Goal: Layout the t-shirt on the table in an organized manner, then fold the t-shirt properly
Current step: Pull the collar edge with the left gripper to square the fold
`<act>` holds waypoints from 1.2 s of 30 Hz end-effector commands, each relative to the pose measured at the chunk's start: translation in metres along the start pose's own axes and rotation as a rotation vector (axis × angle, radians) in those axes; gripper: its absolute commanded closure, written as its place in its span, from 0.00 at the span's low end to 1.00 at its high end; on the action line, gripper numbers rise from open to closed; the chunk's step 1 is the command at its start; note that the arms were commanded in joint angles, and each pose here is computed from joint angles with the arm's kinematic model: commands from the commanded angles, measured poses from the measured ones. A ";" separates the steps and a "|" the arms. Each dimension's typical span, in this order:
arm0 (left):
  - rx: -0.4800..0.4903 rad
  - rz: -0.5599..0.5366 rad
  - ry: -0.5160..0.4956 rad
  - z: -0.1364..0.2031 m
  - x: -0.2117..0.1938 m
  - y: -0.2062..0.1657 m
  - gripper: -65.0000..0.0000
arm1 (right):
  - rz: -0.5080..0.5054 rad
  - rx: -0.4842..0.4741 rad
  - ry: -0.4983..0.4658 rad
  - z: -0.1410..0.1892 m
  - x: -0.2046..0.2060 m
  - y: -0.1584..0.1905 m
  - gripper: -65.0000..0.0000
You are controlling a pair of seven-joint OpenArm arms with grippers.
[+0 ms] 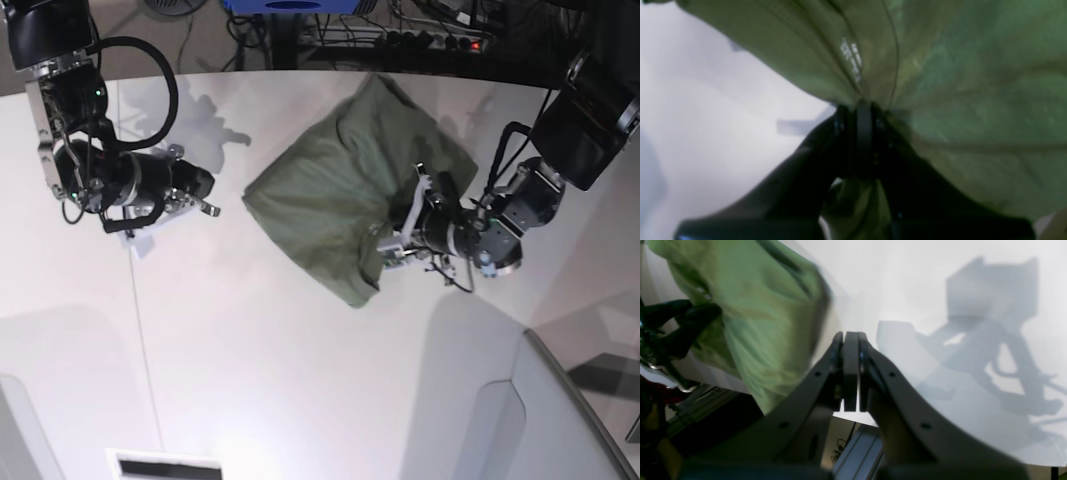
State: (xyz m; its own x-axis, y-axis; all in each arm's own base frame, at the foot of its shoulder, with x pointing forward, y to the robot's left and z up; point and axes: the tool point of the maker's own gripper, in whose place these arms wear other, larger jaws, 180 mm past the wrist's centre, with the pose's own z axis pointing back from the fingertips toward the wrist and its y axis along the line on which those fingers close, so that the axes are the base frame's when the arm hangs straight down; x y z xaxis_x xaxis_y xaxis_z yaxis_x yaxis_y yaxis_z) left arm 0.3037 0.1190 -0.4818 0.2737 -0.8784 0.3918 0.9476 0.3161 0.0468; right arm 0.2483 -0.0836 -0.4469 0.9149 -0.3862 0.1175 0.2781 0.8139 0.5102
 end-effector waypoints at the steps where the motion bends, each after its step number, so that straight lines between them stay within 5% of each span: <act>1: 0.014 -0.046 -0.029 -0.002 0.024 0.004 1.00 | 0.013 0.021 -0.030 0.006 0.011 0.006 1.00; 10: 0.075 -0.307 -0.031 -0.029 0.106 -0.006 1.00 | -0.136 0.005 -0.159 0.033 0.047 -0.029 1.00; 21: 0.054 -0.321 -0.092 -0.042 0.167 -0.013 1.00 | -0.234 -0.032 -0.220 0.051 0.055 -0.064 1.00; 36: 0.028 -0.275 -0.050 -0.052 0.153 -0.014 1.00 | -0.235 -0.034 -0.215 0.050 0.053 -0.065 1.00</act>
State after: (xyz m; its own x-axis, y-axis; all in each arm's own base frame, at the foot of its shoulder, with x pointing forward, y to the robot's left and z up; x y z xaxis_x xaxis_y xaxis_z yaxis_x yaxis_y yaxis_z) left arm 0.3277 -0.0339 -0.4818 0.0075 -0.9208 0.3899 0.9860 0.0719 0.1508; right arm 0.2552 -0.1753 -0.4404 0.7448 -0.6502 0.1499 0.5094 0.6991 0.5018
